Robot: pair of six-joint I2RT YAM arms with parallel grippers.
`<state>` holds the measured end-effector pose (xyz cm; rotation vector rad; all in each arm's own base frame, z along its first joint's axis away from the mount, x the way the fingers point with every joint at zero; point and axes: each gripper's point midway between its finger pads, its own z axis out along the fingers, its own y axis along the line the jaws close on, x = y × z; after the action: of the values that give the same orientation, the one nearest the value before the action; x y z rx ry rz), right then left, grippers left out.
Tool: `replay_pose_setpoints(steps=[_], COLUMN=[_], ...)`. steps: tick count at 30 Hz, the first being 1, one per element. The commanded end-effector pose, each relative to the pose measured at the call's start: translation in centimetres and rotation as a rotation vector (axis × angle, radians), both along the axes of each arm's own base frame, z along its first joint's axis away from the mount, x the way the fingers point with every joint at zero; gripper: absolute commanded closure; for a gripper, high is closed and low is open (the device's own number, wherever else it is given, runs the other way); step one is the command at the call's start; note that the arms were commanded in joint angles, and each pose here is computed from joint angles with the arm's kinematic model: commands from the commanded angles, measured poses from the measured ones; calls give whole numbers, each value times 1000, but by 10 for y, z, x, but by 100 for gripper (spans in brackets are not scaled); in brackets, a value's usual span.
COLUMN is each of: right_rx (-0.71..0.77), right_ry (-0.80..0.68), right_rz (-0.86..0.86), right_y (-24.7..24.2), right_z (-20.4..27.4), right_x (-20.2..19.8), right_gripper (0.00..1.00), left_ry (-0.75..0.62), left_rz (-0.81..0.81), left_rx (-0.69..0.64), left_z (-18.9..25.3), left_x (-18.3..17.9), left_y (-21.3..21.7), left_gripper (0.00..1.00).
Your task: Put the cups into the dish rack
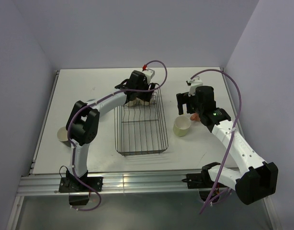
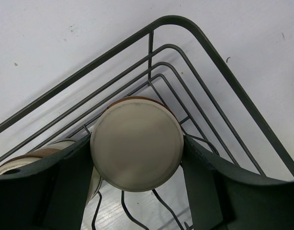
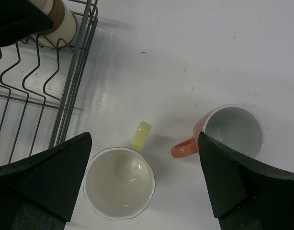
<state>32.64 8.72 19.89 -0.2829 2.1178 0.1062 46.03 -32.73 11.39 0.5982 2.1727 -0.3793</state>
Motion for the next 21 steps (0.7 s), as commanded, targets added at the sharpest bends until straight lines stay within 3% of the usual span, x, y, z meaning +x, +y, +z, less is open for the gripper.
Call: replay_pose_setpoints(steps=[1, 12, 16, 21], right_rx=[25, 22, 13, -25], right_ry=[-63, -65, -64, -31], right_rz=[-3, 6, 9, 45], right_y=[2, 2, 1, 0], right_z=[25, 28, 29, 28], right_x=[9, 7, 6, 3], right_gripper=[0, 0, 0, 0], left_ry=[-65, -98, -135, -242], left_rz=[7, 1, -9, -68], left_rx=[-61, -80, -86, -171], left_z=[44, 68, 88, 157], left_x=[6, 5, 6, -14], left_y=[-6, -7, -6, -3], left_gripper=[30, 5, 4, 4])
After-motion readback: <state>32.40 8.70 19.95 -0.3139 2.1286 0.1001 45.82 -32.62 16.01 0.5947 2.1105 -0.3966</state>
